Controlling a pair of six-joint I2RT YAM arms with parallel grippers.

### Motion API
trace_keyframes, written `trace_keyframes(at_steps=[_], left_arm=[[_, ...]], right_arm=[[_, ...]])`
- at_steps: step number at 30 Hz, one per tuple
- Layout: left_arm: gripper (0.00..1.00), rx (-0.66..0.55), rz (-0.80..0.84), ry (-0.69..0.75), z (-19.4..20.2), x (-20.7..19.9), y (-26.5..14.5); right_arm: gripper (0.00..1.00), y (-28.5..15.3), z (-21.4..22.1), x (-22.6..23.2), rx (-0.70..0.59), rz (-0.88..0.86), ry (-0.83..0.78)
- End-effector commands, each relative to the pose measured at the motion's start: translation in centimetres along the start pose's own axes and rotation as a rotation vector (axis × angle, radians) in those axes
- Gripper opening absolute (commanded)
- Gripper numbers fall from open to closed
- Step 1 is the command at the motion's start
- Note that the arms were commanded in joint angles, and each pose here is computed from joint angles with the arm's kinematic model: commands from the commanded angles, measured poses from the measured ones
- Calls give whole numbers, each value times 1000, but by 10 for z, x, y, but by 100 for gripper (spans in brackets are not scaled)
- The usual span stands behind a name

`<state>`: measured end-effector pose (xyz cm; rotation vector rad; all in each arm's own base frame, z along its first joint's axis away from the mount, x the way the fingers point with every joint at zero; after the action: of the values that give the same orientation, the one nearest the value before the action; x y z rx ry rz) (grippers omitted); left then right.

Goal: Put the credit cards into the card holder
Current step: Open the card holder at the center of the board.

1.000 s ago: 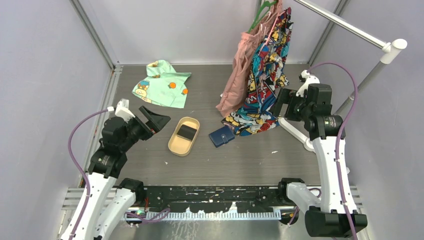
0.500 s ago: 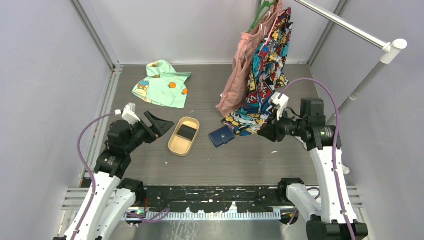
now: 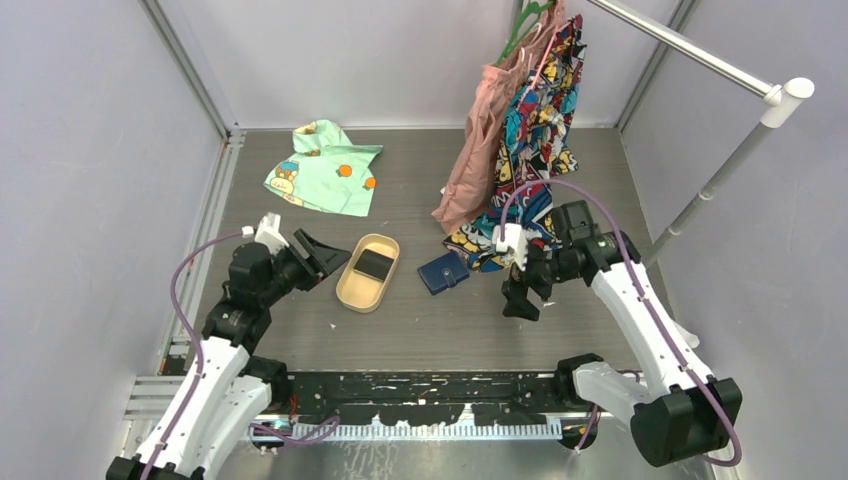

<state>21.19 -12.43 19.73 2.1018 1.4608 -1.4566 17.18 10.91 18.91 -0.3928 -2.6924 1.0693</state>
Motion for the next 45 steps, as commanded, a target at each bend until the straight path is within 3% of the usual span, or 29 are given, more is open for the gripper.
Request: trace_keyframes(at_steps=[1,7,17,21,33,45], left_arm=[[66,-23,79,6,-7,-13,3],[70,-10,132,-24,-3,-13,15],[72,-2,157,38,-4,-13,27],[73,7,138,45,0,-6,32],[73,-3,143,97,0,-3,36],[73,-36,145,116,-1,-1,34]], right_arm=[[100,13,9,-8,50,-7,-232],[100,42,14,-16,35,-100,-480],[100,102,-3,-46,17,-126,-690],[97,123,-16,-59,5,-111,-664],[73,174,-41,-86,11,-78,-522],[55,193,-24,-88,132,-169,-481]])
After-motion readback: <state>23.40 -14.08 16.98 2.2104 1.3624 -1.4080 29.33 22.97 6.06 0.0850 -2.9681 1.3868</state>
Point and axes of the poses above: each gripper's point midway between its finger pads, its own y axis out along the fingers, its own x axis along the line the jaws close on, z = x × y, the point moved 3 cm from there along -y, back along the fingers
